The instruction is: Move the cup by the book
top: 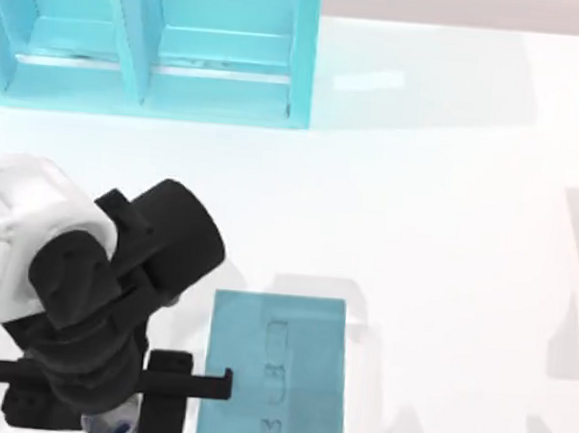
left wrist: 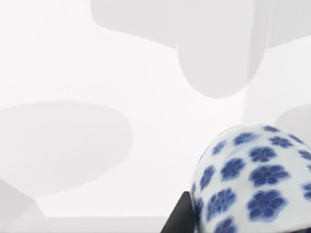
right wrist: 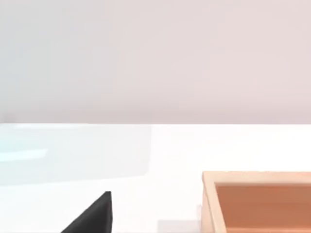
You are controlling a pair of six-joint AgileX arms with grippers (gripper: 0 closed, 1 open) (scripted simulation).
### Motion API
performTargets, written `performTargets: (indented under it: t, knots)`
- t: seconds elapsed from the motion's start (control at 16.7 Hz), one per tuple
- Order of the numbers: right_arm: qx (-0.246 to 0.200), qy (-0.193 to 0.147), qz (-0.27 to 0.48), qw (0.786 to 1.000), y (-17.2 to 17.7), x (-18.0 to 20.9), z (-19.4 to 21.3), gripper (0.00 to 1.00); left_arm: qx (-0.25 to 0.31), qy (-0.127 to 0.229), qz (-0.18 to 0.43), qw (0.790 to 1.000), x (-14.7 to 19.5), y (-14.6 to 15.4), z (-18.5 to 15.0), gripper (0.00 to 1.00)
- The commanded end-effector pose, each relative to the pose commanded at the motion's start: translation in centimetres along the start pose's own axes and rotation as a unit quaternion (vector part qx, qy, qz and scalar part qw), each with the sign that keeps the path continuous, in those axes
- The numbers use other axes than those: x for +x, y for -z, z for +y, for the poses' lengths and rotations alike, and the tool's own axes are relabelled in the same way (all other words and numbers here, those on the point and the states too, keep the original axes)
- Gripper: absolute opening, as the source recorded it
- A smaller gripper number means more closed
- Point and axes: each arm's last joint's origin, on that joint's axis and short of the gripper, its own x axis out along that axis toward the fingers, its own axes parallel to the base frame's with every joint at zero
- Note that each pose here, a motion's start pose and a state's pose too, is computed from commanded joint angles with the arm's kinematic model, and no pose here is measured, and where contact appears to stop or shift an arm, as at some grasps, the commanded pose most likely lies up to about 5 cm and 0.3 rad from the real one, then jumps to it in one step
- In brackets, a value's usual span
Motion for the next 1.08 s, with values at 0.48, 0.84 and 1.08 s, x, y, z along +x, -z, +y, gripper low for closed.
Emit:
performTargets:
  t: [0.48,0.84,1.08]
  knots:
    - [0.0,0.0,0.0,1.0,0.0,0.0,0.0,1.0,0.0,0.0,0.0,1.0,0.0,0.0,0.0,0.68]
    - [0.0,0.0,0.0,1.0,0.0,0.0,0.0,1.0,0.0,0.0,0.0,1.0,0.0,0.0,0.0,1.0]
    - [0.0,0.0,0.0,1.0,0.0,0.0,0.0,1.0,0.0,0.0,0.0,1.0,0.0,0.0,0.0,1.0]
